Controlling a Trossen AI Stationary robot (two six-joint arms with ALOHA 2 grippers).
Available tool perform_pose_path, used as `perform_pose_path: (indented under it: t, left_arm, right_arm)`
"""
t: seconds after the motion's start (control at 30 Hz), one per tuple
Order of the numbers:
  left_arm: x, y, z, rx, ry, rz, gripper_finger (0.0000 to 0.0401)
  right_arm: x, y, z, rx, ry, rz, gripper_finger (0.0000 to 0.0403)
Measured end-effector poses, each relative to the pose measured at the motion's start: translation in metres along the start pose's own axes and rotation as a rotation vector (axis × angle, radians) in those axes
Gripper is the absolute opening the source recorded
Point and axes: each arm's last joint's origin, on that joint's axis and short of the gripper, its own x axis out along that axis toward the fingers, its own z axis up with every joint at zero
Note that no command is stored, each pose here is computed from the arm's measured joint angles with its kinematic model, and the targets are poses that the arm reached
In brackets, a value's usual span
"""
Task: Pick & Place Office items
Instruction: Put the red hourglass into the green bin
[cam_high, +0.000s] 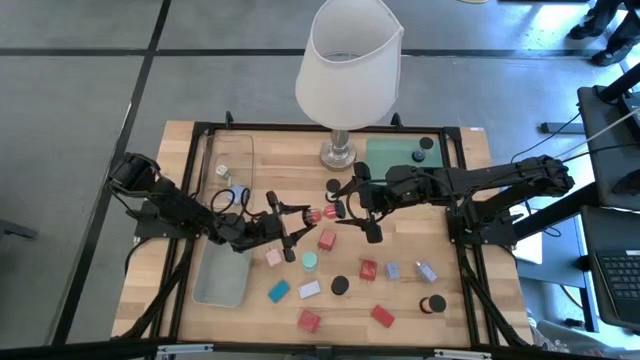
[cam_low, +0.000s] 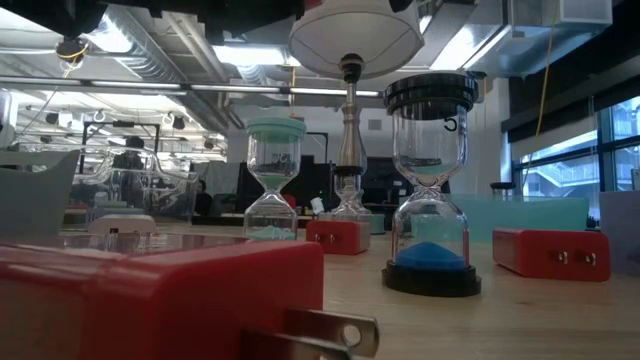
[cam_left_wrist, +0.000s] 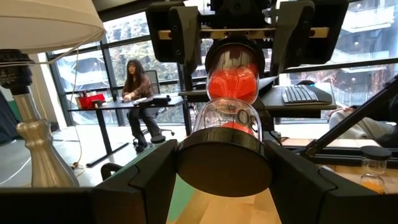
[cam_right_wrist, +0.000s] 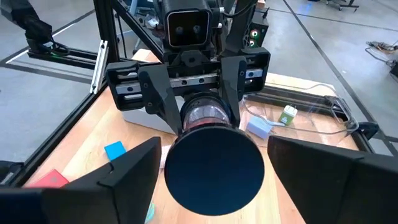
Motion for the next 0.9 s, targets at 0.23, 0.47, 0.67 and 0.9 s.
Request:
perform_pose_path:
  t: [0.23,0.47,0.67,0.9]
  left_arm:
    - [0.0,0.0003,0.0015,-0.006,-0.013,0.002,0.021]
    - [0.0,0.0003,0.0016,-0.005,-0.013,0.002,0.021]
    - [0.0,0.0003,0.0016,-0.005,-0.013,0.002,0.021]
    - [0.0,0.0003,0.0016,-0.005,-0.013,0.002,0.021]
  right_arm:
    - [0.0,0.0,0.0,0.05,0.0,0.0,0.0298]
    - [0.0,0.0,0.0,0.051,0.0,0.0,0.0297]
    - [0.0,0.0,0.0,0.051,0.0,0.0,0.0293]
    - [0.0,0.0,0.0,0.056,0.0,0.0,0.0246]
